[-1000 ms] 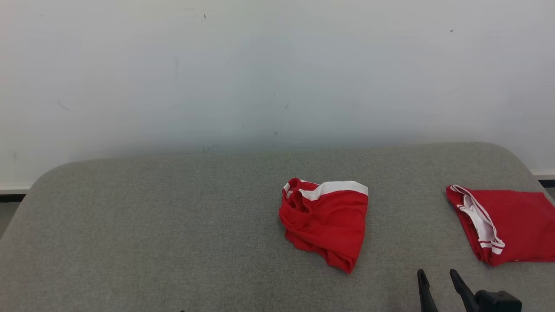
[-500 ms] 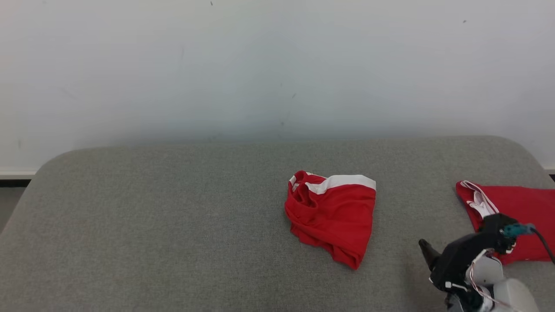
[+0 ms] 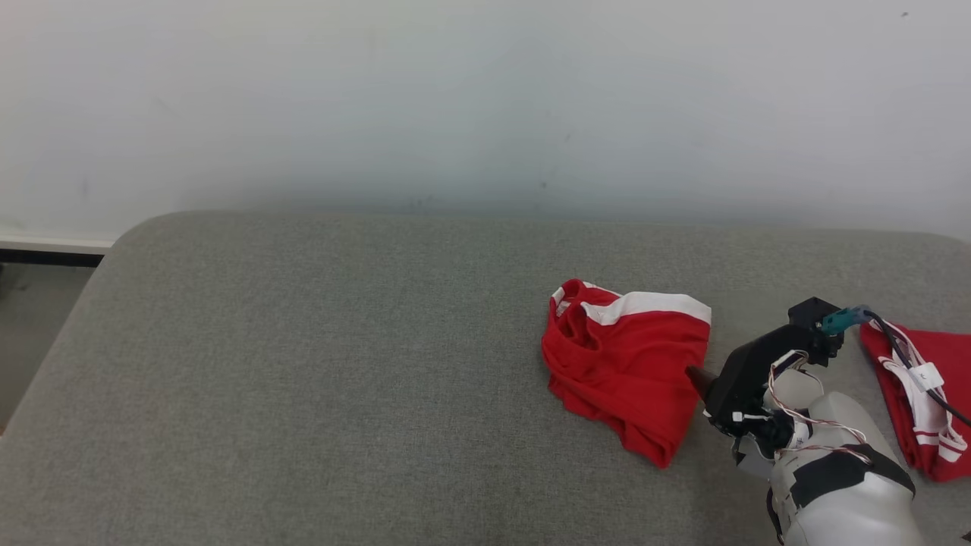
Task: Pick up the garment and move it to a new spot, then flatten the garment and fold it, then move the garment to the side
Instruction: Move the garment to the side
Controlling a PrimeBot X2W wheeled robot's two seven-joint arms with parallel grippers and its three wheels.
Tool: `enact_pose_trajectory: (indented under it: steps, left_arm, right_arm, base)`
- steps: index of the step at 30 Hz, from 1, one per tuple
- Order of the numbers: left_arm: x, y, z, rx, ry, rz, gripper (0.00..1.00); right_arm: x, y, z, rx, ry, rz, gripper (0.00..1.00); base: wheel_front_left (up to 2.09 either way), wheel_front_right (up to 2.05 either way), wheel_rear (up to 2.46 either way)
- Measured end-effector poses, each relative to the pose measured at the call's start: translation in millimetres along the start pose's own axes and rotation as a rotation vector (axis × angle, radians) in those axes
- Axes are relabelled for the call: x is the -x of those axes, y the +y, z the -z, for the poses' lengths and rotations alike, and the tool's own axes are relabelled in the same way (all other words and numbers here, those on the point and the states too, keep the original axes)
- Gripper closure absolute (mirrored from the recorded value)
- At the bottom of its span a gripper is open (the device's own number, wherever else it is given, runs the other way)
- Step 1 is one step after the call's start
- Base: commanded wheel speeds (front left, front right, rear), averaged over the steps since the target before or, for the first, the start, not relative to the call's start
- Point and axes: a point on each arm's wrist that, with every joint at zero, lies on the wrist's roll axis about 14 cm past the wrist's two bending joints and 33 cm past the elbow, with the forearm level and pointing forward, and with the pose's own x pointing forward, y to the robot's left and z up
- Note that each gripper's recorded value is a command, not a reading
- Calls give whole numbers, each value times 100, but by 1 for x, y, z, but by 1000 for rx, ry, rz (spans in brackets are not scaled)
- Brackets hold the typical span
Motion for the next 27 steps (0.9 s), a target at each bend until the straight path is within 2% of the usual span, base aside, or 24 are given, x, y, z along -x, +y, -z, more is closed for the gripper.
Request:
enact_pose_trajectory:
  steps: [5, 10, 13, 26, 27]
  left_arm:
    - [2, 2, 5, 3, 18, -7, 0]
    - [-4, 4, 7, 5, 26, -18, 0]
    - [-8, 5, 10, 4, 38, -23, 0]
    - [-19, 16, 16, -1, 63, -64, 0]
    - [-18, 16, 16, -1, 62, -66, 0]
  right_arm:
    - [-14, 2, -7, 34, 8, 28, 0]
    - [-26, -12, -19, 69, -2, 94, 0]
    - [-36, -16, -23, 52, 5, 109, 0]
    - [-74, -13, 20, 46, 147, 105, 0]
    - [-74, -13, 20, 46, 149, 106, 42]
  base:
    - [0, 0, 0]
    - [0, 0, 0]
    - [0, 0, 0]
    - [0, 0, 0]
    - [0, 0, 0]
